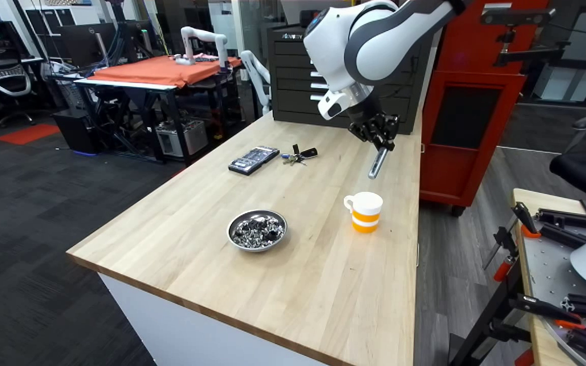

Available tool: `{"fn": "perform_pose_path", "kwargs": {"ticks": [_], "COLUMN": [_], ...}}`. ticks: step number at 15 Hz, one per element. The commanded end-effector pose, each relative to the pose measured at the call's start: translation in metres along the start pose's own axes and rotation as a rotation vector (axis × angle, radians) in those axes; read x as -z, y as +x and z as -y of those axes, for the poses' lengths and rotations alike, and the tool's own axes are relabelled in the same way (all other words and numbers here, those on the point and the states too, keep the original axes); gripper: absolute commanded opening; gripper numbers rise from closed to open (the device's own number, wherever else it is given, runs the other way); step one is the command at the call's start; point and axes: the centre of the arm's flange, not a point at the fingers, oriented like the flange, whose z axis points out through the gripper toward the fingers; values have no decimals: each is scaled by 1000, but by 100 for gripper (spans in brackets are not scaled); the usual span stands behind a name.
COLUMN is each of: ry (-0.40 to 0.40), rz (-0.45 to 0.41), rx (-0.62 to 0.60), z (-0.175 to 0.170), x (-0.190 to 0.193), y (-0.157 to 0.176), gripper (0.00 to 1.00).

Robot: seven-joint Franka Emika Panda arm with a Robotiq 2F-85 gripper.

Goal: Pick up the pen from the table and put it in the cup.

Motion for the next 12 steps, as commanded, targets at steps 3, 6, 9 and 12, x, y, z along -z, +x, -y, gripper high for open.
{"fn": "perform_pose_path", "kwargs": {"ticks": [3,6,9,12], "ry": [22,25,7,-5], "rz": [102,131,152,173], "rx": [82,125,176,231], "z": [9,10,9,6], "x": [8,9,9,5], "y": [15,27,39,50], "gripper": [7,7,7,7]}}
